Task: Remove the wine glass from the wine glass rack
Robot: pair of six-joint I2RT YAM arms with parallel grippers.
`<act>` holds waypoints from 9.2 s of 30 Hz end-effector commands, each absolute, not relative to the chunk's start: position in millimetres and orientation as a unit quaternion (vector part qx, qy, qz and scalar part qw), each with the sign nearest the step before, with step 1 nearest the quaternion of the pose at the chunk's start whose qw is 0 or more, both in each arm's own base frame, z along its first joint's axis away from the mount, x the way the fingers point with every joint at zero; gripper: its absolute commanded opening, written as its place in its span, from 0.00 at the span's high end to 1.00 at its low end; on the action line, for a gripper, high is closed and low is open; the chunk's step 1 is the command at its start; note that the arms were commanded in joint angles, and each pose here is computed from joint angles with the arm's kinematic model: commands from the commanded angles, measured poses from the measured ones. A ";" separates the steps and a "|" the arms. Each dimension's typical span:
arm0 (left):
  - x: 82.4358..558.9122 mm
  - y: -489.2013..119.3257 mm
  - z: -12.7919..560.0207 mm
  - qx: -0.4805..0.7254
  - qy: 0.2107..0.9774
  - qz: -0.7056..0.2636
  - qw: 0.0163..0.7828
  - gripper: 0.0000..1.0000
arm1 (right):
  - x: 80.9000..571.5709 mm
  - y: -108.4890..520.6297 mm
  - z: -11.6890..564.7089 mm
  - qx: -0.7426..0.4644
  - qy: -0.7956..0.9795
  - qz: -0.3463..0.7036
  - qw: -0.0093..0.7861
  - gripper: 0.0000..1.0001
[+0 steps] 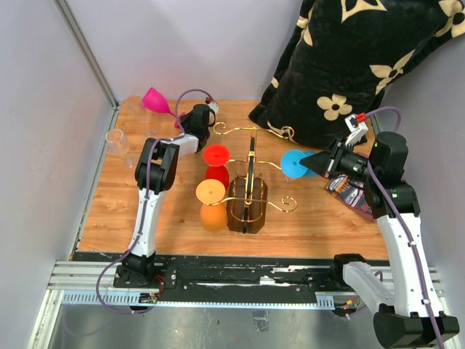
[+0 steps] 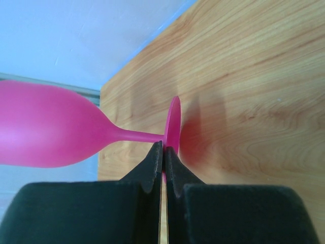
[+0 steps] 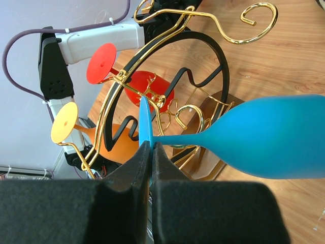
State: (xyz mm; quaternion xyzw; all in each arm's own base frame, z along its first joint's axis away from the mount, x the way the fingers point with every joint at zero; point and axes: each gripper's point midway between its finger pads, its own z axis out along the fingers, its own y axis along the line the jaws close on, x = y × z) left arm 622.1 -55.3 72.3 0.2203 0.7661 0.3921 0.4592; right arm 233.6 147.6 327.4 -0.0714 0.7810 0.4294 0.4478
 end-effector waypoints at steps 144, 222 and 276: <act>520.3 -201.1 434.5 0.162 0.663 -0.364 0.634 0.20 | 314.0 17.3 226.1 -0.282 0.708 -0.261 0.592 0.99; 489.4 -184.3 406.1 0.142 0.698 -0.330 0.620 0.20 | 287.1 70.3 24.7 -0.555 0.745 -0.196 0.313 0.25; 485.7 -179.3 404.2 0.137 0.701 -0.306 0.629 0.21 | 209.8 42.1 109.8 -0.396 0.867 0.017 0.301 0.03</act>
